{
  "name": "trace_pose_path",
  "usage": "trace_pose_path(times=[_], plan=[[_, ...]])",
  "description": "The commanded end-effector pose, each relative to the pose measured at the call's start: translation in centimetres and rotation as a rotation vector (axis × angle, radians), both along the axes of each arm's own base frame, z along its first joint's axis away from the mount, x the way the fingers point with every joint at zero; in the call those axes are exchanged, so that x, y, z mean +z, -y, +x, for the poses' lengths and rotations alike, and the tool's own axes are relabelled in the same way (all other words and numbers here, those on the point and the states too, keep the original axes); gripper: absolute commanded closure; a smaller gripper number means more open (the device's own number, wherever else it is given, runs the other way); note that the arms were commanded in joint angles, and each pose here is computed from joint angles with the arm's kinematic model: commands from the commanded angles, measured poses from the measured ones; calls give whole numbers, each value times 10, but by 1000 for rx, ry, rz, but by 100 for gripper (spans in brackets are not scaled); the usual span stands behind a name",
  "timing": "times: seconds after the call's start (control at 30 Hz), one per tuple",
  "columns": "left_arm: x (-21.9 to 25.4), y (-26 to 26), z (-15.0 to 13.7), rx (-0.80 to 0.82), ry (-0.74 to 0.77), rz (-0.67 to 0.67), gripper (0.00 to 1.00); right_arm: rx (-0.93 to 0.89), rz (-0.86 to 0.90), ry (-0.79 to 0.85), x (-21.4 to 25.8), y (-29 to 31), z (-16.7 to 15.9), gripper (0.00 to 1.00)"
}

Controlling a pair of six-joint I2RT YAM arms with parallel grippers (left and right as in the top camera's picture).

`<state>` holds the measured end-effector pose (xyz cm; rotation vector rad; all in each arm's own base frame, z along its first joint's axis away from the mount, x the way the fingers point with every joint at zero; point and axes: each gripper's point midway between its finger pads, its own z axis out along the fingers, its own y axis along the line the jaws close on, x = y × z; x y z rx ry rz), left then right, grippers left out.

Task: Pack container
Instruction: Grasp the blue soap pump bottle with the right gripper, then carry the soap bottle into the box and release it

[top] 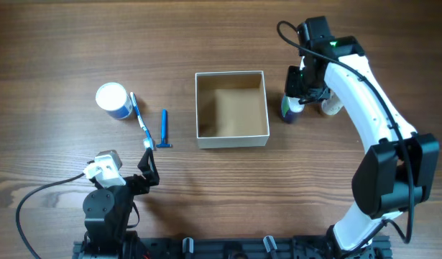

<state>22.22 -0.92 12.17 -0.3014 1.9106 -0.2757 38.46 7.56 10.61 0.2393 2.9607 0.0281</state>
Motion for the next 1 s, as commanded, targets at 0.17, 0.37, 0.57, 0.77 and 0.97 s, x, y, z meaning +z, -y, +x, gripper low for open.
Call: trace_pose_path(times=[0.17,0.37,0.57,0.77,0.97], plan=[[2,0,0,5,12,-13,0,5,-40,21,9,2,-1,75],[2,0,0,5,12,-13,0,34,-8,178,78,-5,-2,83],[2,0,0,5,12,-13,0,155,57,435,172,-35,-26,87],[2,0,0,5,12,-13,0,264,121,532,201,-76,-44,94],[2,0,0,5,12,-13,0,289,136,444,163,-109,-29,96]])
